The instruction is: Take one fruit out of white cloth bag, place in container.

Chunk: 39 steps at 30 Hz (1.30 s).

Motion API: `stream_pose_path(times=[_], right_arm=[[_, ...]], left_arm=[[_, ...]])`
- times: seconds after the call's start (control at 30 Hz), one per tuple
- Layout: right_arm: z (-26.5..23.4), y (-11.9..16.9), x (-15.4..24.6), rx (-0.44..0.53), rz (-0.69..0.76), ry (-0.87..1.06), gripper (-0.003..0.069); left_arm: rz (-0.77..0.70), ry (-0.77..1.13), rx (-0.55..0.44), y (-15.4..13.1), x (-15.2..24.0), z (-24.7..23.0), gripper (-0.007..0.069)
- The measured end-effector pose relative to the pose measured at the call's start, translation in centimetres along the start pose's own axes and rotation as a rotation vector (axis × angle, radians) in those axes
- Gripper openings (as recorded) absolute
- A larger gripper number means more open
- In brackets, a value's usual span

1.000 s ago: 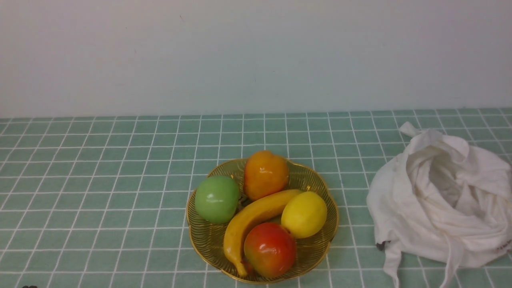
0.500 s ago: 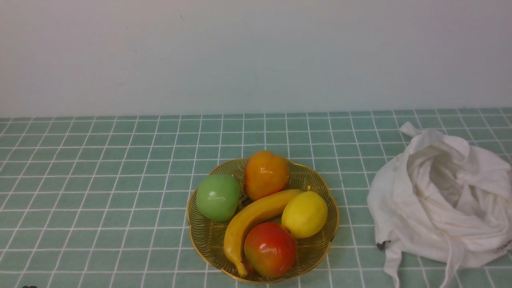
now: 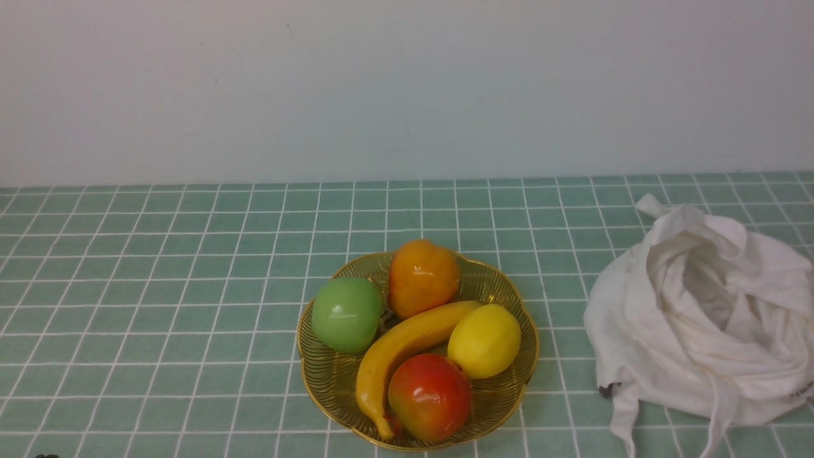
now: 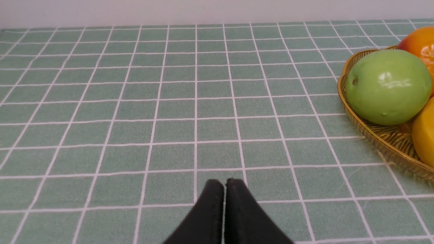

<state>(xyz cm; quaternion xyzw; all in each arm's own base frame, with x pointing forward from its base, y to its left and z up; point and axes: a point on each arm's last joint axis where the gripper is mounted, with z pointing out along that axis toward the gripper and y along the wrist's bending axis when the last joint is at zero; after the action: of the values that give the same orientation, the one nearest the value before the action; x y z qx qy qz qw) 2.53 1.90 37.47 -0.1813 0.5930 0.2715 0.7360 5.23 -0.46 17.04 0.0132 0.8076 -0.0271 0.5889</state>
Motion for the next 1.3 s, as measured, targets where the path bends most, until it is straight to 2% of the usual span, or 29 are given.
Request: stream_pose_path(times=[0.23,0.33,0.47,0.5,0.6,0.7,0.8,1.3], right_arm=[[-0.2,0.3,0.3,-0.032,-0.040,0.003,-0.0014],[-0.8,0.1,1.5,0.015,-0.058,0.007,-0.0014],[-1.3,-0.9,5.5,0.164,-0.128,0.074,-0.0015],[-1.4,-1.3,6.9,0.277,-0.163,0.111,-0.0015],[-2.0,-2.4,11.2,0.438,-0.214,0.210,-0.0015],[-2.6,-3.6,15.7,0.557,-0.206,0.344,-0.0015],[-3.3,-4.2,19.0,0.616,-0.179,0.470,-0.0015],[-3.4,-4.3,19.0,0.634,-0.181,0.462,-0.0015]], left_arm=[[0.000,0.000,0.000,0.0,0.0,0.0,-0.0008],[0.000,0.000,0.000,0.0,0.0,0.0,-0.0008],[0.000,0.000,0.000,0.0,0.0,0.0,-0.0008],[0.000,0.000,0.000,0.0,0.0,0.0,-0.0008],[0.000,0.000,0.000,0.0,0.0,0.0,-0.0008],[0.000,0.000,0.000,0.0,0.0,0.0,-0.0008],[0.000,0.000,0.000,0.0,0.0,0.0,-0.0008],[0.000,0.000,0.000,0.0,0.0,0.0,-0.0008]])
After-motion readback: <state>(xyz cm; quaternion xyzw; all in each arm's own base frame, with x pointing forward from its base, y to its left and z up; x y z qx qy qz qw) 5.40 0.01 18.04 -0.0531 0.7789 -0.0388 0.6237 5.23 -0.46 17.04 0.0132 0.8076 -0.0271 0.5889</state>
